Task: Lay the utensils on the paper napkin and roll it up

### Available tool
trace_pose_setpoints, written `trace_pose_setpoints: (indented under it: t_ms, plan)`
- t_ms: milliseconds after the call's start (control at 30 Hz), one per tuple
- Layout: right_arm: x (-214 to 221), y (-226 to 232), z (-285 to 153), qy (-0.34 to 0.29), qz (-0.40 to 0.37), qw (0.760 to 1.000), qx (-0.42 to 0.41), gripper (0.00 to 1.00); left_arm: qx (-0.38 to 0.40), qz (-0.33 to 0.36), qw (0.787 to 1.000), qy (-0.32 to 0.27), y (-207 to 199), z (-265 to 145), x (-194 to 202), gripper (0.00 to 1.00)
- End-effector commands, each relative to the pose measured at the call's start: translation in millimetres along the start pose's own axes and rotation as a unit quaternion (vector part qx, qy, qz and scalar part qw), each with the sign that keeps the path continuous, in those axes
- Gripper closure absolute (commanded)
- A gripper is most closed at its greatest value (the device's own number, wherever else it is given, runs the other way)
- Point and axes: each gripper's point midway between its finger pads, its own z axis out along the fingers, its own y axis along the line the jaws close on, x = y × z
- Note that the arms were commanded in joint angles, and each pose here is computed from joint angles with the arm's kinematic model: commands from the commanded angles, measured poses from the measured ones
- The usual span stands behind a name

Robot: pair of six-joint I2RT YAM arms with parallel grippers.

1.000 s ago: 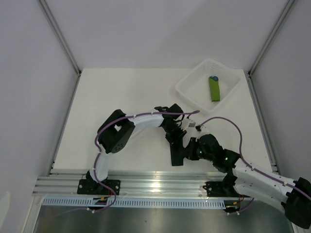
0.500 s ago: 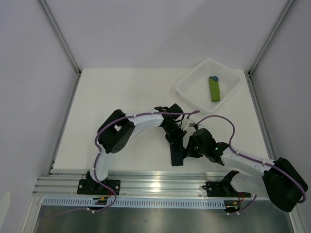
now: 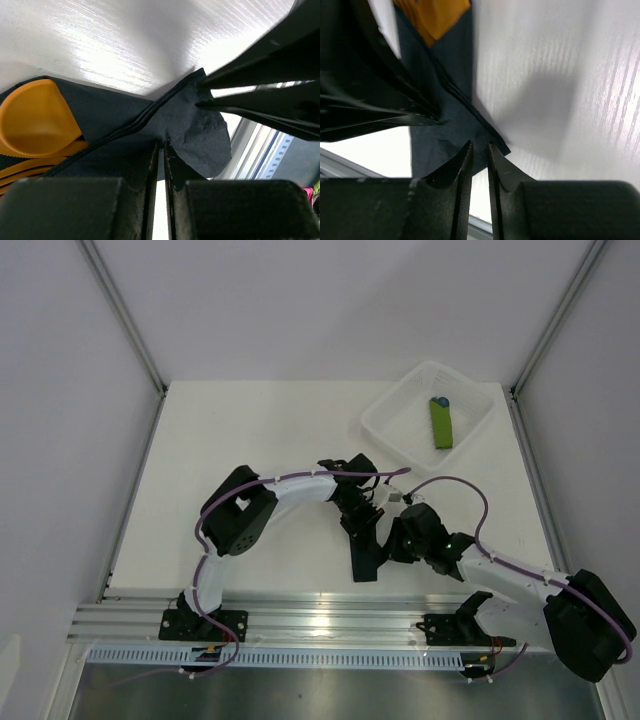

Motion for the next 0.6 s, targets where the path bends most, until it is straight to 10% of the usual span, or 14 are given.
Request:
trace_pose_setpoints:
  t_ms: [0,567]
  plan:
    - [-30.6,21.6,-13.1,-0.045,-0.009,0.999,-0.026,0.79,-0.029,0.015,0.999,0.002,15.6,2.0,-2.3,0.87]
    - [-8.8,19.8,23.0,-0.016,0.021,0.999,-0.034,0.78,-0.024,0.007,1.0,0.011,15.5,4.3,0.7,0.87]
